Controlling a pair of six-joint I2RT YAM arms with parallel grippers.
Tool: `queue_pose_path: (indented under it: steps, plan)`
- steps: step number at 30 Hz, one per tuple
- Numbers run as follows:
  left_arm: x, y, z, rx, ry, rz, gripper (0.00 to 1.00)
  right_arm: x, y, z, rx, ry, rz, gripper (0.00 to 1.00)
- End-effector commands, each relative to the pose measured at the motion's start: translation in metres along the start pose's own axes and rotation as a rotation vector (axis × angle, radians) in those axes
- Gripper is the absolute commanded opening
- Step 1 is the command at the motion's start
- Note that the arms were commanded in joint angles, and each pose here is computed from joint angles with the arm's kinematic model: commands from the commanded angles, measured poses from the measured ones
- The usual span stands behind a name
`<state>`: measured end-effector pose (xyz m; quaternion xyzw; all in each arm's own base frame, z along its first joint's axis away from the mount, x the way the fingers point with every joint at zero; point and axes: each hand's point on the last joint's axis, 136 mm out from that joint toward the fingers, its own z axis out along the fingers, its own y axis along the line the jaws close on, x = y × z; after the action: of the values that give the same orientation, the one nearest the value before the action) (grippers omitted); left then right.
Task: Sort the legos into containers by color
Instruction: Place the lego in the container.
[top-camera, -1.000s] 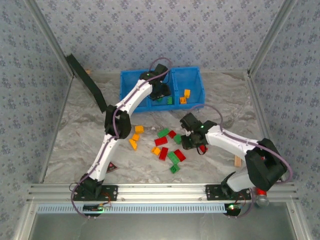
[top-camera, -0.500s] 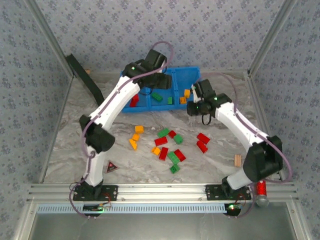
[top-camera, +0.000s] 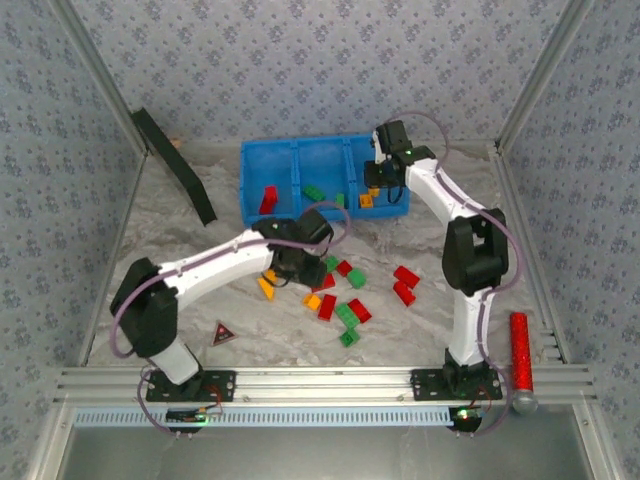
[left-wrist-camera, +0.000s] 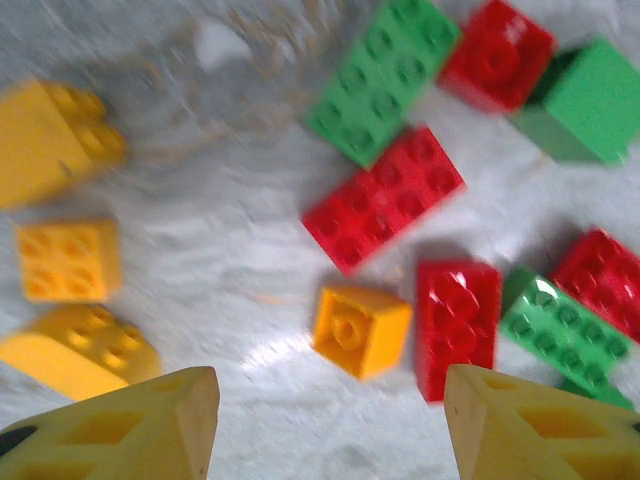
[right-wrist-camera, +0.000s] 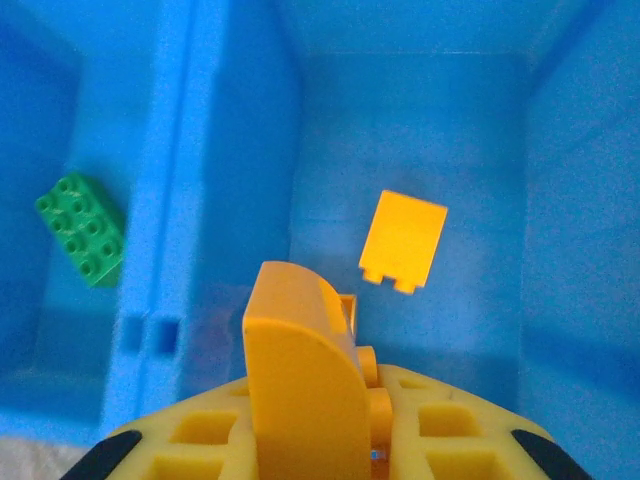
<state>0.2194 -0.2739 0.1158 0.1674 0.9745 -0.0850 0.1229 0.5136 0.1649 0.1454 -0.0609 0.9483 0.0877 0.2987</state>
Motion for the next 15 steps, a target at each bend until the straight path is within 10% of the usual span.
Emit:
queue_pose_path:
  steps: [1,15]
  plan:
    - [-0.002,-0.024,-0.014,0.117,-0.068,-0.064,0.6,-0.009,-0.004,0.011,-0.011,0.006,0.005,0.24]
    - [0.059,-0.057,0.027,0.137,0.128,0.004,0.58,0.002,-0.018,0.053,-0.002,0.078,0.029,0.28]
